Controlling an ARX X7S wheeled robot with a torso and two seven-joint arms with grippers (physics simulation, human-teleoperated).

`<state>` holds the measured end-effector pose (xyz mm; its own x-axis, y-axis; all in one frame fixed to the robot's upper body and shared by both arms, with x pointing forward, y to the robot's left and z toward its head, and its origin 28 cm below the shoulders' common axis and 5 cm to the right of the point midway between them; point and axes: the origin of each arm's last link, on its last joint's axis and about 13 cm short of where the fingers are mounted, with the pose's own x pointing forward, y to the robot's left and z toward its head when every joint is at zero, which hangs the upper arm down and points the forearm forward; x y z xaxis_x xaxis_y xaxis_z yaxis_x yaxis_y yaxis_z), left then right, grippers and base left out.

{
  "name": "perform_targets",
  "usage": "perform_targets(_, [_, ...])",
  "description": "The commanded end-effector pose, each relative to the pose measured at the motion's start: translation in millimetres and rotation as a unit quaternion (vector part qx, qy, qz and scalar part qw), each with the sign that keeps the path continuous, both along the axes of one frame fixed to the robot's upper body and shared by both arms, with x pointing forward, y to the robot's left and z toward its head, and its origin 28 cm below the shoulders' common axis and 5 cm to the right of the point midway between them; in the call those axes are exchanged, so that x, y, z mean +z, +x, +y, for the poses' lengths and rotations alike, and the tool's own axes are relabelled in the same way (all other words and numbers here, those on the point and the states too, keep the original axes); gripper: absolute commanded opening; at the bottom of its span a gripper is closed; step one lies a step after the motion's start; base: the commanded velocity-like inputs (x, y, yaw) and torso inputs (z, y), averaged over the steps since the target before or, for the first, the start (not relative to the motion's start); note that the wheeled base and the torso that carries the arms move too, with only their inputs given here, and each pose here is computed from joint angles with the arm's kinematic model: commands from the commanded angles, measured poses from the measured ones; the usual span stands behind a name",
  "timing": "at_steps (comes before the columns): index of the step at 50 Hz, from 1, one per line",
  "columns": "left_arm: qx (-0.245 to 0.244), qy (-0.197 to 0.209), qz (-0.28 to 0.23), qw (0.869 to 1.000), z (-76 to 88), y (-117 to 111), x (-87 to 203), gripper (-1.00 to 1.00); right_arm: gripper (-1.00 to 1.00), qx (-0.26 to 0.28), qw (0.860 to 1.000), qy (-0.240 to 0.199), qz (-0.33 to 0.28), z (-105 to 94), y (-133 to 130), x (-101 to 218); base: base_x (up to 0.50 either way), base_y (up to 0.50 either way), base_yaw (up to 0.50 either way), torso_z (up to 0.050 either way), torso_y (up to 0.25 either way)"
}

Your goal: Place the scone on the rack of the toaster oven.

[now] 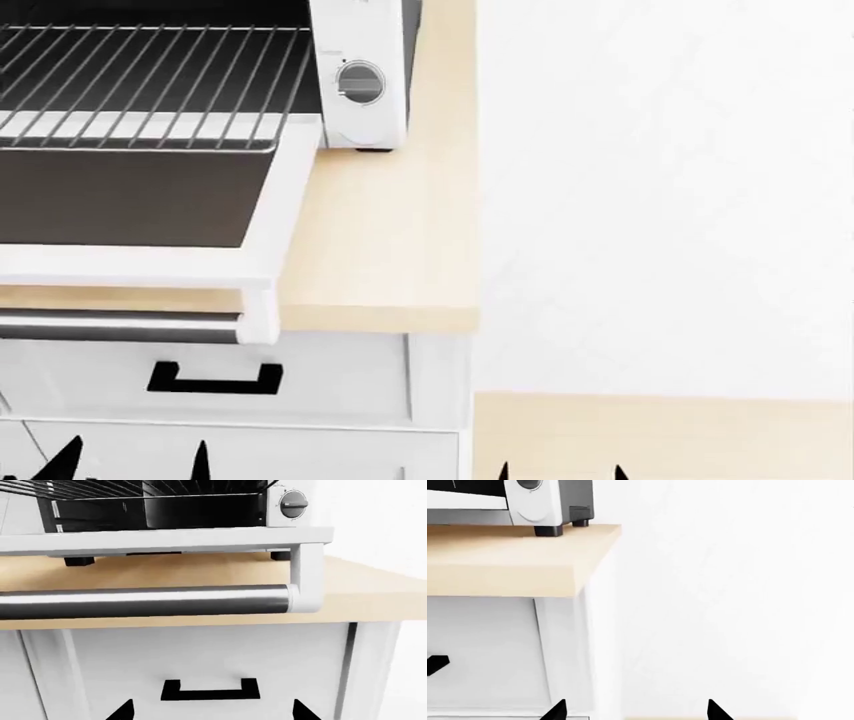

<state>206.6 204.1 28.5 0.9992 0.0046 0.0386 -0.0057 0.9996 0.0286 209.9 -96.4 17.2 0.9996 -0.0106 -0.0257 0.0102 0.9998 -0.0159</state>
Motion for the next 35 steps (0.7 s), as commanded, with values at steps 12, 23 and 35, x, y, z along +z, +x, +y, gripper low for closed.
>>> perform_targets(12, [-0.022, 0.000, -0.060, 0.998, 13.3, -21.1, 75.0, 1.00, 1.00, 0.003, 0.996, -0.052, -0.065, -3.8, -17.2, 57.2, 0.00, 0.00, 0.00, 0.050, 0.084])
perform_targets(23, [-0.020, -0.016, -0.071, 0.997, 23.7, -29.7, 92.8, 1.00, 1.00, 0.027, 0.996, -0.043, -0.077, 1.8, -24.9, 75.4, 0.00, 0.45, 0.00, 0.050, 0.080])
perform_targets(35, [-0.008, -0.014, -0.072, 0.997, 28.9, -31.1, 93.9, 1.00, 1.00, 0.037, 0.995, -0.036, -0.079, 6.0, -26.3, 77.9, 0.00, 0.50, 0.00, 0.050, 0.080])
